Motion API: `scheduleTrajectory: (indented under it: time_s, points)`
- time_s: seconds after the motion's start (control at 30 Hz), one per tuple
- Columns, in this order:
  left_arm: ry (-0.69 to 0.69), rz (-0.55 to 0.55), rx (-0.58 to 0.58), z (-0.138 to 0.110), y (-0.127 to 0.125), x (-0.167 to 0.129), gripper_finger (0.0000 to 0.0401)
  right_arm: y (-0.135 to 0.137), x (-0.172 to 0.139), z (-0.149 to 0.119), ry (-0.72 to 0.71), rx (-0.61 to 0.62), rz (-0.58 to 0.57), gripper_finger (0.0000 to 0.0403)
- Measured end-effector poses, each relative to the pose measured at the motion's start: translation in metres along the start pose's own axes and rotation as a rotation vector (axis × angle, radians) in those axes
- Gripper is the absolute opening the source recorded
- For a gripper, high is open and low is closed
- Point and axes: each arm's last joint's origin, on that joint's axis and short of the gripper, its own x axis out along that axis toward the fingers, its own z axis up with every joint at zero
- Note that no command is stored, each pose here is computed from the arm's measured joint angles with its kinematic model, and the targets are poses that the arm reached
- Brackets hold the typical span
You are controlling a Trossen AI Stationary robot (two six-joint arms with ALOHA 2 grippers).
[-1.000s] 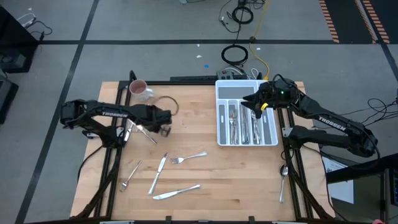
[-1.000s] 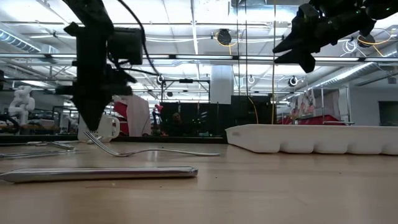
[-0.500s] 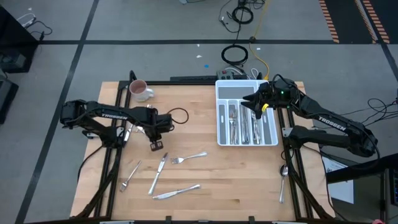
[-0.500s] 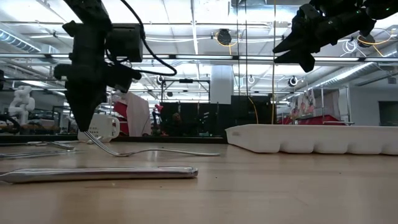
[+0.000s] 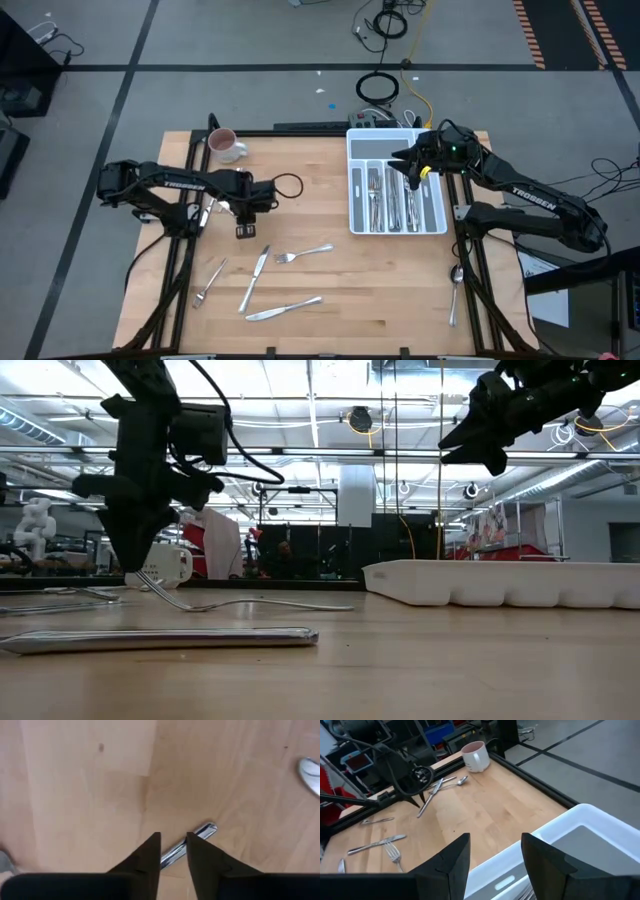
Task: Sort silverware
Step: Put the silver table knife into the silverware tray
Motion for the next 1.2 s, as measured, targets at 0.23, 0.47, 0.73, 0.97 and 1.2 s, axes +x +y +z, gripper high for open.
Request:
scheduleTrajectory:
  time_s: [0.23,0.47,0.73,0.97,1.2]
  points:
    - [0.02,-0.049,0.031,-0.002,-0.003,0.0,0.0186,0.0,0.0,0.0,0.0,-0.029,0.0,0.0169]
    - [0.126,-0.062,0.204,-0.013,-0.012,-0.002,0.0234,0.0,0.0,0.0,0.0,-0.056,0.0,0.0169]
    - [0.173,0.019,0.391,-0.017,-0.011,-0.003,0.0235,0.0,0.0,0.0,0.001,-0.06,0.0,0.0169]
    - [0.11,0.041,0.484,-0.012,-0.006,0.001,0.0235,0.0,0.0,0.0,0.001,-0.06,0.0,0.0169]
    - [0.189,0.019,0.474,-0.031,-0.004,0.022,0.0235,0.0,0.0,0.0,0.001,-0.049,0.0,0.0169]
